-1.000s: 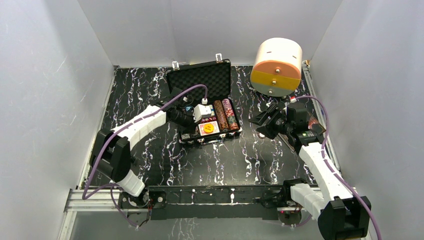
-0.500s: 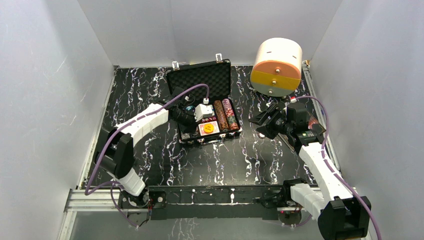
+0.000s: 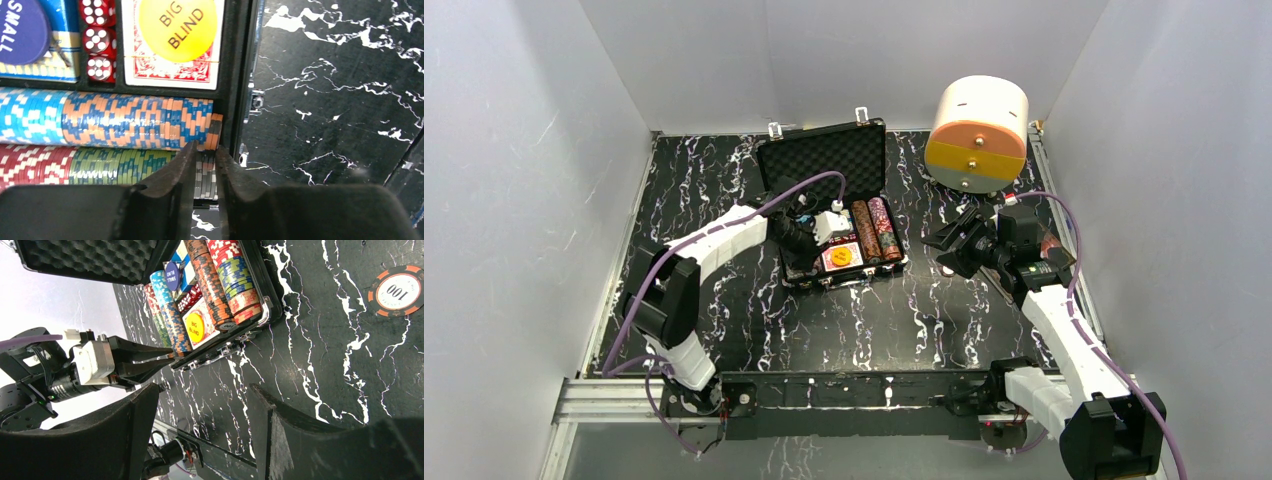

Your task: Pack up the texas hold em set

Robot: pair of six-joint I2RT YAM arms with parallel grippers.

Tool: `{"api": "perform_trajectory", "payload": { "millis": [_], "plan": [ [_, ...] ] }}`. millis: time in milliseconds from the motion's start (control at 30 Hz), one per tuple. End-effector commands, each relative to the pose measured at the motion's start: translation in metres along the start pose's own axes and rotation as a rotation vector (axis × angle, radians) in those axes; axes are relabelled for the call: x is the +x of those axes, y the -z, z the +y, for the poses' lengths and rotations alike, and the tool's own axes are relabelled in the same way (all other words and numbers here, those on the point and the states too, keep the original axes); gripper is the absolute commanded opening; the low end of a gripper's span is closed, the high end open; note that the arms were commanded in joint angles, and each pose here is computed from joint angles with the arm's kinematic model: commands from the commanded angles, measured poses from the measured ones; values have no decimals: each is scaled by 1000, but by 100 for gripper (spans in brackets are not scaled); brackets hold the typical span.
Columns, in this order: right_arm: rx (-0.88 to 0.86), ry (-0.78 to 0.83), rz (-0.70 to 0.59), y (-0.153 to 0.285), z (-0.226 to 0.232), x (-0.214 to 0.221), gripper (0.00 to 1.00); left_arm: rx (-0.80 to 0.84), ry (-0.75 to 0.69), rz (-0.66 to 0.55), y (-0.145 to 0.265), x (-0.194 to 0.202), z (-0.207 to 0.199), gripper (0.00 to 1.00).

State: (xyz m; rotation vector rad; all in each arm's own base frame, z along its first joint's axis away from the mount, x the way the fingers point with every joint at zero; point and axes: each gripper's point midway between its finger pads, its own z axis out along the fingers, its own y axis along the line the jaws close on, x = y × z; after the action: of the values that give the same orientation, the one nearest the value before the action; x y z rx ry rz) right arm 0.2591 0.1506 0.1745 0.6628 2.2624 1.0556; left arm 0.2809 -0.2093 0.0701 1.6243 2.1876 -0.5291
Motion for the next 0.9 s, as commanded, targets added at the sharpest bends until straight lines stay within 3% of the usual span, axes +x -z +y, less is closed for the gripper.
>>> {"api": "perform_trajectory", "payload": {
  "millis": [0,367,667,867],
  "plan": [
    [-36,20,-15,0,5,-4,73,-90,-10,-42,16,-18,18,24],
    [-23,18,-6,-3,-1,-2,73,-99,-48,-207,44,-54,8,32],
    [-14,25,-8,-4,-4,-2,73,-85,-45,-212,46,-50,0,36],
    [157,122,-21,-13,-37,-13,73,-227,-39,-365,71,-77,14,38]
  ]
}}
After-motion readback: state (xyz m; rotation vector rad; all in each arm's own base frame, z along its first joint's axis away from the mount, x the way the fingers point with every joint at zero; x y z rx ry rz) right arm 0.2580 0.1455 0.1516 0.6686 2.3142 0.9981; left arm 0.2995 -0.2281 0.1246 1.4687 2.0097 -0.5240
